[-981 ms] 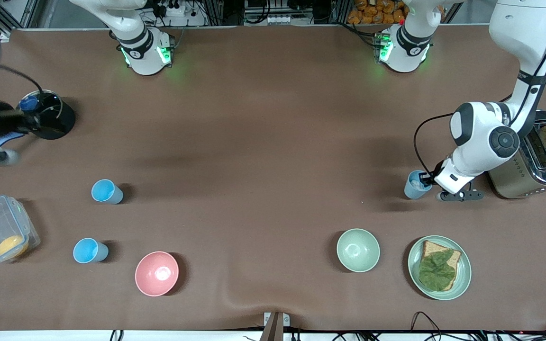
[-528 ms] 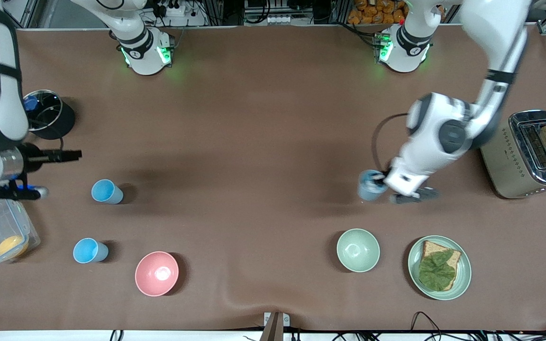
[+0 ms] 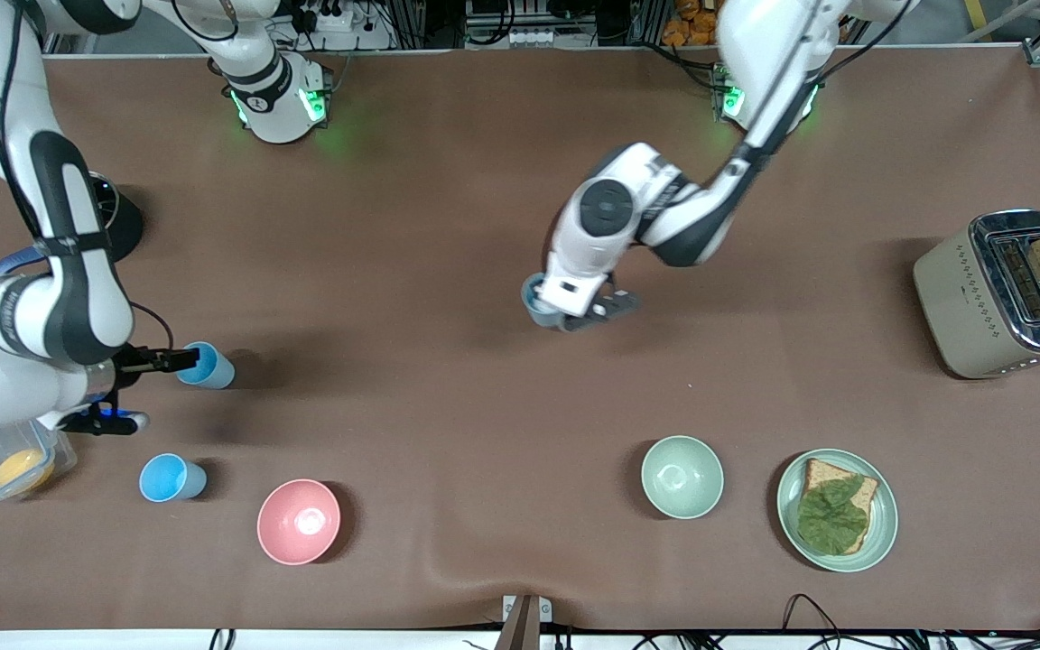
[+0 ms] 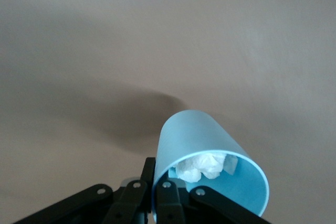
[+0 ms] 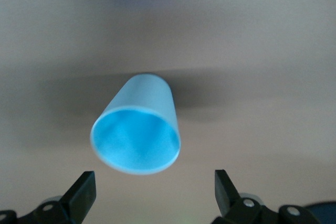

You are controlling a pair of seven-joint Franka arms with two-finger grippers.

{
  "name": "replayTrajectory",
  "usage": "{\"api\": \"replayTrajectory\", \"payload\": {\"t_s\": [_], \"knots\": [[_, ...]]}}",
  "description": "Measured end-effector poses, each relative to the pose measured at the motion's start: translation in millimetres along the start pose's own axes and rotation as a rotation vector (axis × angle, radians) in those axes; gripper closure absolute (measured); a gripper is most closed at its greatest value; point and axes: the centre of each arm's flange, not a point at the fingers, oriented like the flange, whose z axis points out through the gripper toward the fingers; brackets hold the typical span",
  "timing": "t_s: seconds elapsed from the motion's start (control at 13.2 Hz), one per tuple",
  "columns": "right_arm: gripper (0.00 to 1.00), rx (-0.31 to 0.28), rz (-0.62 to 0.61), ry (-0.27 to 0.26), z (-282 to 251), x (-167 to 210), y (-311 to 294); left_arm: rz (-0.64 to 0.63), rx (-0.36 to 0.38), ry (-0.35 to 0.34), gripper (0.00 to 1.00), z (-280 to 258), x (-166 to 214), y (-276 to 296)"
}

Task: Stack blue cups with both arms
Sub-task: 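Move the cup centerward with the left gripper while the right gripper grasps another, then place the cup at center with the left gripper while the right gripper lifts, then move the right gripper's cup above the center cup while the left gripper retracts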

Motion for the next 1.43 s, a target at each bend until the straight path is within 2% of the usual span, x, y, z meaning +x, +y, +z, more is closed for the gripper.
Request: {"api": "replayTrajectory", "payload": {"t_s": [0.23,0.38,0.45,0.53,0.68,0.91,0.98,1.06,1.21,1.28,1.43], "knots": [[0.0,0.001,0.005,0.019,21.2,8.2,4.0,-0.026,0.029,-0.031,0.96,40.8,-43.4,27.7],[0.04,0.002,0.01,0.032,27.9,9.2,8.3,-0.042,0.036,-0.034,0.96,47.8,-47.3,32.6],[0.15,0.003,0.013,0.037,30.0,9.5,10.7,-0.05,0.035,-0.033,0.9,48.1,-45.4,32.9],[0.28,0.004,0.015,0.038,31.8,9.3,13.1,-0.072,0.037,-0.033,0.79,50.4,-44.8,32.8],[0.55,0.007,0.02,0.035,35.0,8.6,16.9,-0.12,0.027,-0.005,0.53,43.2,-42.0,36.5],[0.92,0.008,0.018,0.032,34.4,7.9,15.4,-0.156,-0.031,0.054,0.2,-23.8,-20.4,41.2],[0.96,0.011,0.015,0.019,32.0,5.7,12.2,-0.165,-0.049,0.075,0.09,-61.3,-15.1,38.5],[0.96,0.022,0.025,0.002,28.1,2.4,7.1,-0.177,-0.069,0.098,0.0,-99.4,-10.3,32.8],[0.96,0.085,0.088,-0.037,14.4,-7.7,-18.6,-0.216,-0.088,0.143,0.0,-172.0,3.2,9.7],[0.96,0.121,0.13,-0.058,5.0,-14.1,-41.3,-0.232,-0.077,0.167,0.0,-201.3,14.9,-7.8],[0.96,0.181,0.225,-0.095,-14.9,-30.6,-107.3,-0.172,-0.03,0.231,0.0,-251.1,57.5,-54.8]]}}
